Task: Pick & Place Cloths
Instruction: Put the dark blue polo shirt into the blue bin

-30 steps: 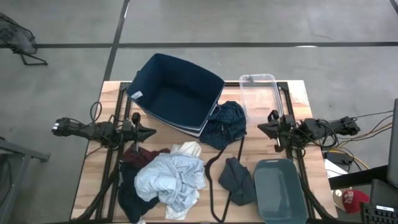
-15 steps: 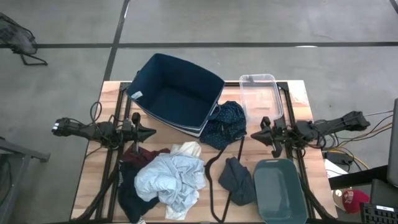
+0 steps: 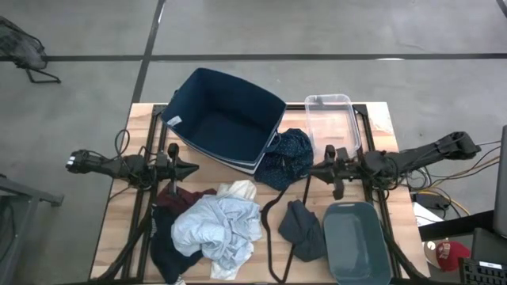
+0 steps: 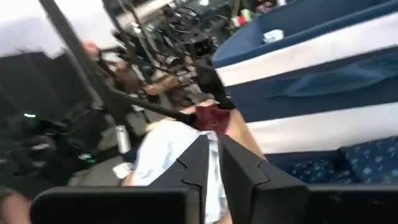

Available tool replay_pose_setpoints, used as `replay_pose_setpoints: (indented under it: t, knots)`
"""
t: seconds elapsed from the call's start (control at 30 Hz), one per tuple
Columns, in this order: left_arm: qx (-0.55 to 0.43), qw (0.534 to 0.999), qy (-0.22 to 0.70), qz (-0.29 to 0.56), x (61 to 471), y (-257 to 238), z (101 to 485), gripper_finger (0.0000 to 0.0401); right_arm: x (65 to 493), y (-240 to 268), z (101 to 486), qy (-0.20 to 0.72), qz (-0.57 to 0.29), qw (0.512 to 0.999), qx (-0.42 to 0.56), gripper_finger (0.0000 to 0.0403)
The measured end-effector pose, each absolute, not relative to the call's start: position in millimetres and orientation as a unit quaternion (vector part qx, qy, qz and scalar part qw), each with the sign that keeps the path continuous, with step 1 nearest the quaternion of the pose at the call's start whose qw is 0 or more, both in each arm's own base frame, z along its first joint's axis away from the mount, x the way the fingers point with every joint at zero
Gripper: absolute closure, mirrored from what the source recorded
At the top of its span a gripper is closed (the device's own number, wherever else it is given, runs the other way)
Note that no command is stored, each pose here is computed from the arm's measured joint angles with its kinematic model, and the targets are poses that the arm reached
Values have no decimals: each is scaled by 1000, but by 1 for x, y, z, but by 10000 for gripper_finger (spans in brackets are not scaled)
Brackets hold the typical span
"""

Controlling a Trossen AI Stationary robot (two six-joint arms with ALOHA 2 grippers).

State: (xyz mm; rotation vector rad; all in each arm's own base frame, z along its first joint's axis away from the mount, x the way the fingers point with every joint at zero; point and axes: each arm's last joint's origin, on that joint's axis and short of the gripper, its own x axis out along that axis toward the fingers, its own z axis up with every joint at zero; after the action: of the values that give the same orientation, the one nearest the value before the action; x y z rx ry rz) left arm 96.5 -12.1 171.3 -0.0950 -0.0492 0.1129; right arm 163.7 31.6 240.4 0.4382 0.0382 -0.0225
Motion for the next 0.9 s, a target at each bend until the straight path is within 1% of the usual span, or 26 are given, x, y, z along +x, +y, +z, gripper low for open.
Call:
replay_pose_setpoints:
  t: [0.1, 0.23, 0.37, 0.5, 0.63, 0.77, 0.9]
  knots:
    - [-48, 997, -25, 56, 96, -12, 171, 378, 185, 35, 252, 71, -52, 979, 184, 327]
    - [-48, 997, -25, 56, 96, -12, 171, 378, 214, 39, 264, 151, -117, 971, 147, 274]
    - [-47, 997, -25, 56, 96, -12, 171, 378, 247, 48, 270, 211, -132, 960, 127, 211]
    - [-47, 997, -25, 56, 96, -12, 171, 378, 278, 54, 266, 281, -156, 941, 105, 144]
    - [-47, 997, -25, 57, 96, -12, 171, 378, 300, 58, 256, 354, -215, 909, 54, 85]
    - [-47, 997, -25, 57, 96, -12, 171, 378, 324, 64, 243, 392, -231, 890, 18, 46]
    - [-47, 997, -25, 57, 97, -12, 171, 378, 346, 65, 223, 435, -245, 866, -13, 35]
